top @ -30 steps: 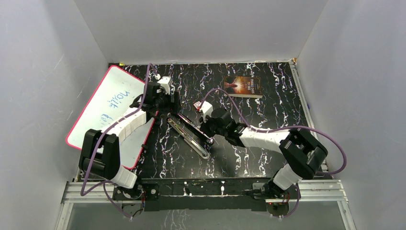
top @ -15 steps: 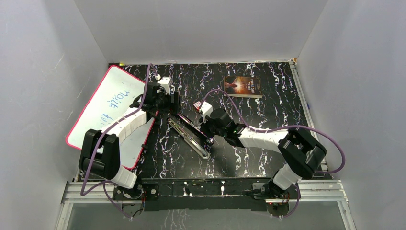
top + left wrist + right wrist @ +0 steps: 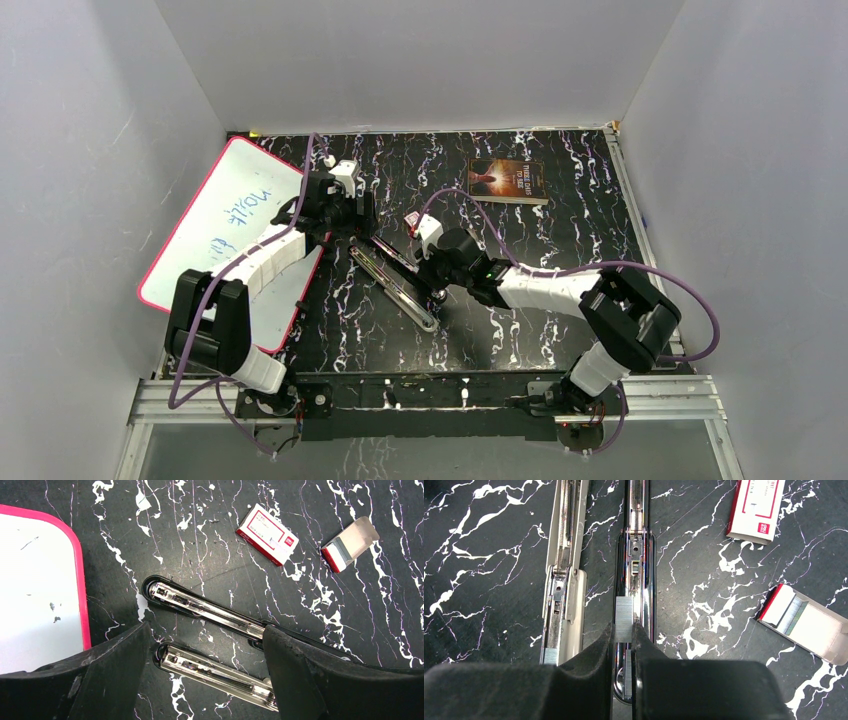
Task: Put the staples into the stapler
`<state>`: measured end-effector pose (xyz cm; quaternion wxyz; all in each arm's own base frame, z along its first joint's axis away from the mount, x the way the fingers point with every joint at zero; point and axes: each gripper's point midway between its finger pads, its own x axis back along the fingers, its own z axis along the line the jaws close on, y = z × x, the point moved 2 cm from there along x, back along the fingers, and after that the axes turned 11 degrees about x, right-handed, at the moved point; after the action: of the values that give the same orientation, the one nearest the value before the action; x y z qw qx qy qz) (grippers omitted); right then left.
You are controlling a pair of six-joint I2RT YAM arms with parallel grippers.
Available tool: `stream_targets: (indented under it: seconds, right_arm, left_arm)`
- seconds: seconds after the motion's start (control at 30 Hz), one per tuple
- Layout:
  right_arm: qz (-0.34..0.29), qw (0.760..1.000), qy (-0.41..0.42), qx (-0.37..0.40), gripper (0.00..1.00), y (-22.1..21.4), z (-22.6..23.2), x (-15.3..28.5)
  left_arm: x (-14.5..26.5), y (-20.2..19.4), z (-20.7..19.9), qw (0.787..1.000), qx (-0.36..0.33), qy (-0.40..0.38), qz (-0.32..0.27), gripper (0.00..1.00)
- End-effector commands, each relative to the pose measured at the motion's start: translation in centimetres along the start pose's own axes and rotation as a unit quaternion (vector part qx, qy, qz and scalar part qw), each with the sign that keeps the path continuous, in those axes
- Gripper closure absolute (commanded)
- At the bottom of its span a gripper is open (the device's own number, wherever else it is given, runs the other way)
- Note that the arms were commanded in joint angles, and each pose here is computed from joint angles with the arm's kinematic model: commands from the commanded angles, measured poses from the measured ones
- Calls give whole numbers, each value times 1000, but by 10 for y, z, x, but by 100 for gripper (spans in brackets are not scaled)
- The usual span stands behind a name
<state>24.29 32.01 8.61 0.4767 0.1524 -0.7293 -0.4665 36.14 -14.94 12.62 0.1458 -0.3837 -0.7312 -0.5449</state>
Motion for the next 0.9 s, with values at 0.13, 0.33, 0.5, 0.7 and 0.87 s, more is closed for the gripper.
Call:
stream_targets:
  seconds: [0.13,0.33,0.5,0.7,0.87]
  right_arm:
    - [-16,1000,-11,0,100,17,-2,-4]
    - [-9,1000,-15,0,100,14,-3,-4]
    - [-6,1000,-13,-1,100,13,-2,-6]
    - [-1,1000,-12,-2,100,10,-1,-7]
    - [-2,1000,-17,-4,100,12,-2,-7]
  left_arm:
    - [4,15,-4,1000,-5,-6,-16,19]
    - [4,15,-4,1000,-5,-7,-14,19]
    - [4,15,-5,1000,-6,-7,-13,19]
    - [4,15,-5,1000,-6,-7,-13,19]
    - [3,15,-5,1000,-6,-8,-13,19]
